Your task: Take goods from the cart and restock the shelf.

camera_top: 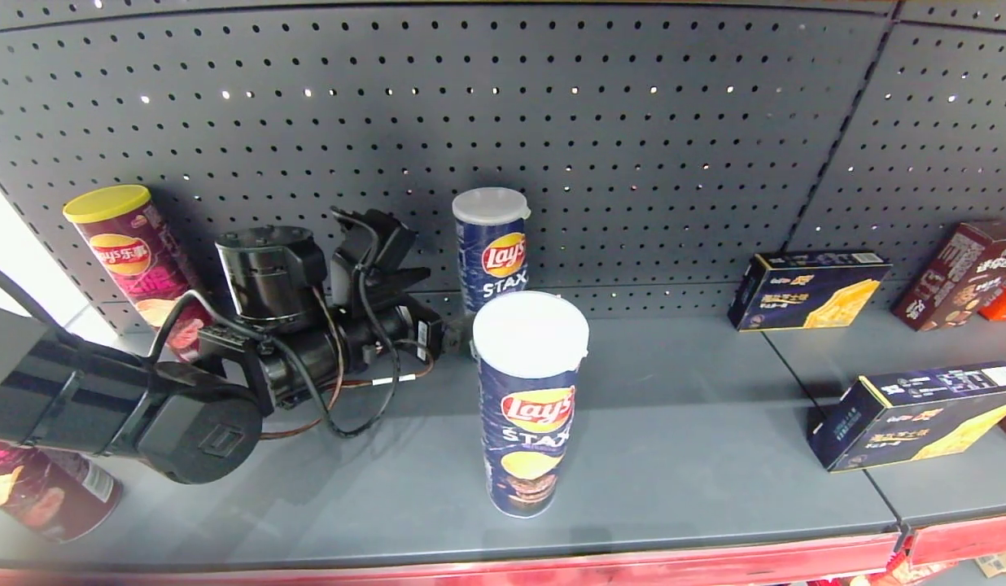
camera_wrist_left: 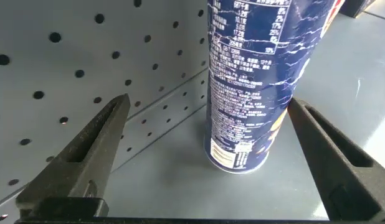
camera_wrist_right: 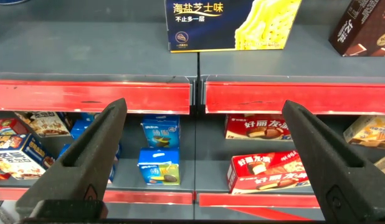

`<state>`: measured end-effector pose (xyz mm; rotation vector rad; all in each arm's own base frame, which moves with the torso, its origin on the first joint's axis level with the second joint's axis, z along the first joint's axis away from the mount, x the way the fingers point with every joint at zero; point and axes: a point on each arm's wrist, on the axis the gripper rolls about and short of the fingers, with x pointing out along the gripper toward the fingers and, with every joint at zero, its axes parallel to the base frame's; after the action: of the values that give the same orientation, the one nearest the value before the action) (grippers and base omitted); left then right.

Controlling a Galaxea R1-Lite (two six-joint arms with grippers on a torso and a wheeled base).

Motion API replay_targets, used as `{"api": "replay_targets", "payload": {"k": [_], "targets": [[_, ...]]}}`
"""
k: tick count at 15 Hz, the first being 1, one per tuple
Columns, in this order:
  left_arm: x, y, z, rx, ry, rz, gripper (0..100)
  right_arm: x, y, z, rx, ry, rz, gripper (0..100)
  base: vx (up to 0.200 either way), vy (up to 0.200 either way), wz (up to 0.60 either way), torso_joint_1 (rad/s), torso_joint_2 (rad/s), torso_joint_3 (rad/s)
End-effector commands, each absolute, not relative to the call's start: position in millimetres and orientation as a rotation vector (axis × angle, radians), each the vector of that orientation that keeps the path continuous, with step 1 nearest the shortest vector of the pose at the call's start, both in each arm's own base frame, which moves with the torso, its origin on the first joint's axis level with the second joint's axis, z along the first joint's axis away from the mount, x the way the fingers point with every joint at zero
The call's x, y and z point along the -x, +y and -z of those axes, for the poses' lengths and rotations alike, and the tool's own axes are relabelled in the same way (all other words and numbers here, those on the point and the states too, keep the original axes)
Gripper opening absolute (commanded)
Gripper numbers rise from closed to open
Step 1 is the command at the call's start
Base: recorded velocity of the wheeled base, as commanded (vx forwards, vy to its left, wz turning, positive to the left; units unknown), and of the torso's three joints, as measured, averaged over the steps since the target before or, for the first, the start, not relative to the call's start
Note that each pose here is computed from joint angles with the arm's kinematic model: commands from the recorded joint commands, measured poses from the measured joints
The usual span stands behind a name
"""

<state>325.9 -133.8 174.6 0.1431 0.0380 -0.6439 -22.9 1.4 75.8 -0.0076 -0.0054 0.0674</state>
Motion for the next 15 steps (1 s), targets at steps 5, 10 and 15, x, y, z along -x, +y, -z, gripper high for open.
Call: {"api": "replay_targets", "payload": {"k": [5, 10, 15], "targets": [[-329.2, -120.6, -175.9, -0.141, 0.038, 0.606, 100, 22.9, 1.4, -76.0, 0.008, -0.005, -0.067, 100, 0.000, 0.000, 0.00, 0.000, 0.00, 0.000], [-310.5, -114.9, -178.6, -0.137, 0.016, 0.613, 100, 22.8, 1.4, -76.0, 0.008, -0.005, -0.066, 100, 0.000, 0.000, 0.00, 0.000, 0.00, 0.000], [-278.4, -102.2, -163.2, -0.137, 0.036, 0.589, 100, 22.9, 1.4, -76.0, 0.008, -0.005, -0.067, 100, 0.000, 0.000, 0.00, 0.000, 0.00, 0.000]]}}
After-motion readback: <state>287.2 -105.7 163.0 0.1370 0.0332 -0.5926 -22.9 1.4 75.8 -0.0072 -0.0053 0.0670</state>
